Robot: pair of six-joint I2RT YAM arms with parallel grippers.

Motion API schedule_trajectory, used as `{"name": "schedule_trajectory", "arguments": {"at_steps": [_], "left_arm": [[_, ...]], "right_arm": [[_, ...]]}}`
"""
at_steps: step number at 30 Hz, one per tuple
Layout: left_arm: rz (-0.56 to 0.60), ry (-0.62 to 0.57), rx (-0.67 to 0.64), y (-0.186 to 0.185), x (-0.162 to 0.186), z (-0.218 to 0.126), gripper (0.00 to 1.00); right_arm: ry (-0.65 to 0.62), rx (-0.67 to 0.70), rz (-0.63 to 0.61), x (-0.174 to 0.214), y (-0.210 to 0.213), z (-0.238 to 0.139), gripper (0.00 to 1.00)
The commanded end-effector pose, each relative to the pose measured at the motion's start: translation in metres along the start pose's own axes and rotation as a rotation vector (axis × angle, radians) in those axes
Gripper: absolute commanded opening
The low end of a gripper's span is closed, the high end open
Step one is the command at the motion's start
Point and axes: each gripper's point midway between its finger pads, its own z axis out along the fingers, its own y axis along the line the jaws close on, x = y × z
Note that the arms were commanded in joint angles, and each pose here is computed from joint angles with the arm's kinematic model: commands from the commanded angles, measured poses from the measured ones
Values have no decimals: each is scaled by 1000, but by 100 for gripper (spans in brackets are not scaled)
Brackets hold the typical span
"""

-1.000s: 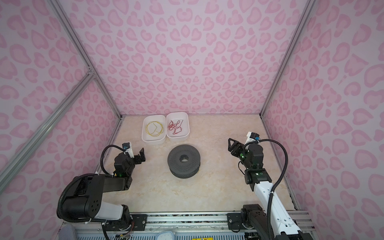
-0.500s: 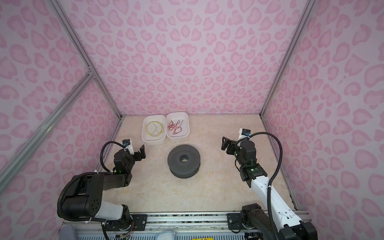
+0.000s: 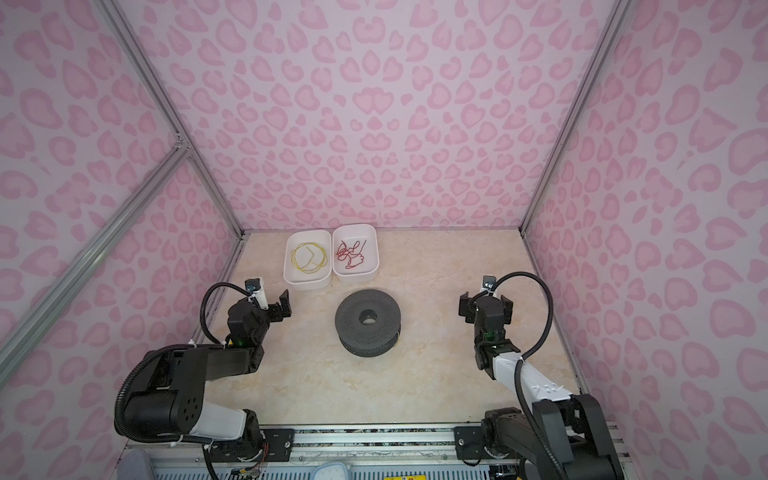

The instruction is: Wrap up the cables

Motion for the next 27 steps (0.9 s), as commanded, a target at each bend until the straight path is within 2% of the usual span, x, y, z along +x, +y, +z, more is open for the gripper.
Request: {"name": "schedule_trajectory", "arguments": {"at_steps": [1,5,8,10,15,27], "left_arm": [[-2,-18,3,-1,-6,2,98],[-3,-18,2,-1,-5,1,98],[-2,-18,4,-1,-6,2,98],[-3,-18,3,-1,-6,1,98],[-3,-17,4,-1,-5,1,98],[-3,-16,3,-1,-5,2,98]], "right_arm": [[-213,-86,27,-25,9,4,99],[-262,-69,46,-7,8,17,100],[-87,-94,6,1,18,40,100],[-122,-102,66,-1,10,42,100],[-76,-98,40,1,12,45,100],[-89,-115,24,1,15,42,100]]}}
